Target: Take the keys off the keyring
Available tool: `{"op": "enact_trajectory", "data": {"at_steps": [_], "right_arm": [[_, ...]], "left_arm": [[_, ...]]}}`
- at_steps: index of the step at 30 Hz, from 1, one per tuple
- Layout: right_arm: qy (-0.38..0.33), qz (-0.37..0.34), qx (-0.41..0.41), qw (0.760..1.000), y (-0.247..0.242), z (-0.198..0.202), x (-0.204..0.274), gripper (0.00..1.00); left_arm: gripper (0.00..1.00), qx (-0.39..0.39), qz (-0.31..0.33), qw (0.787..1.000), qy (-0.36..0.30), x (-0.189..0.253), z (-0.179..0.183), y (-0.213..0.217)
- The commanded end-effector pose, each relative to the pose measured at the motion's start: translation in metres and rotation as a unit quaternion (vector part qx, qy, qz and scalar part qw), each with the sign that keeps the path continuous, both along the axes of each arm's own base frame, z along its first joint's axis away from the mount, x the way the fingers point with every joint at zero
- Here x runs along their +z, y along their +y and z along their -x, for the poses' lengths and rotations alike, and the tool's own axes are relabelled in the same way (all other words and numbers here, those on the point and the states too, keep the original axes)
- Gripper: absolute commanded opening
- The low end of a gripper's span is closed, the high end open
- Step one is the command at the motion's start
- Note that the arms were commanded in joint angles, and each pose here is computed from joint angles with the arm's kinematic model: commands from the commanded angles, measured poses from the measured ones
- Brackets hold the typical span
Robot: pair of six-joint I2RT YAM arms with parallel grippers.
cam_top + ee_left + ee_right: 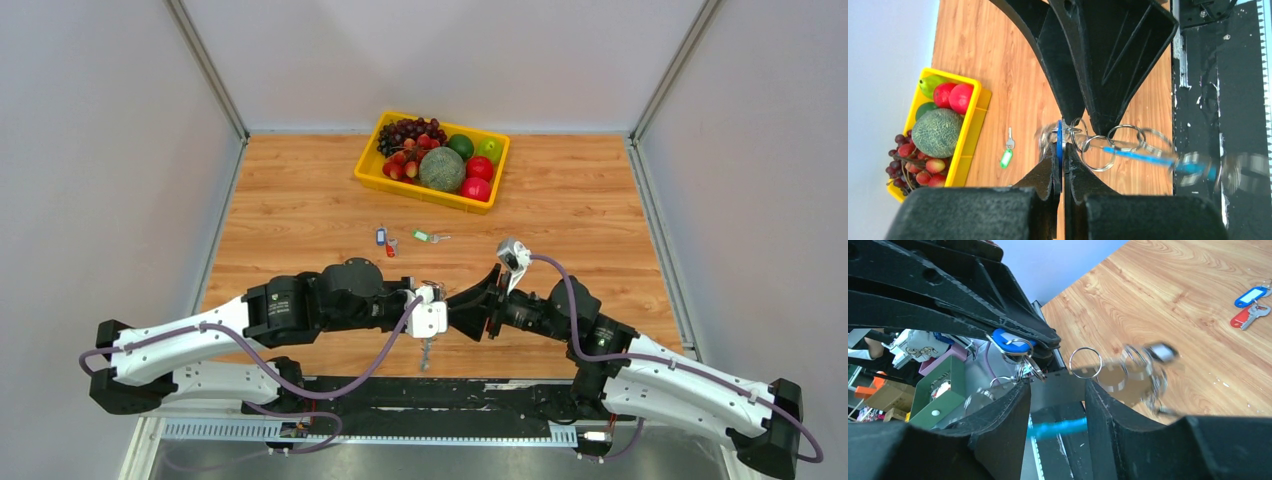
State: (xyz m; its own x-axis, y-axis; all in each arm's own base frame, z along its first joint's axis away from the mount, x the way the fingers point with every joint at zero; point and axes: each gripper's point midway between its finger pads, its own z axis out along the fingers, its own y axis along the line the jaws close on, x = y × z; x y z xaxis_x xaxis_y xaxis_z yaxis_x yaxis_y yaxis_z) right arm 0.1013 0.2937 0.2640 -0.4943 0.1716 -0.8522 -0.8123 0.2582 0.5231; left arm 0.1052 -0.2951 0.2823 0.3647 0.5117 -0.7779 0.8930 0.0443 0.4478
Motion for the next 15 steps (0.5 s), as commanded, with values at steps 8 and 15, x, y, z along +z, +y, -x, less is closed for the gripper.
{"op": "enact_trajectory", "data": {"at_steps": [8, 15], "right_arm": [[-0.042, -0.033, 0.004, 0.999, 0.004, 0.001, 0.027, 0.46], [-0.054, -0.044, 0.005, 0.998, 0.005, 0.001, 0.037, 0.43]], "left_arm": [[0.0, -0.001, 0.053, 0.998, 0.014, 0.04, 0.003, -0.007], [0.0, -0.01, 0.053, 0.998, 0.02, 0.039, 0.007, -0.009]]}}
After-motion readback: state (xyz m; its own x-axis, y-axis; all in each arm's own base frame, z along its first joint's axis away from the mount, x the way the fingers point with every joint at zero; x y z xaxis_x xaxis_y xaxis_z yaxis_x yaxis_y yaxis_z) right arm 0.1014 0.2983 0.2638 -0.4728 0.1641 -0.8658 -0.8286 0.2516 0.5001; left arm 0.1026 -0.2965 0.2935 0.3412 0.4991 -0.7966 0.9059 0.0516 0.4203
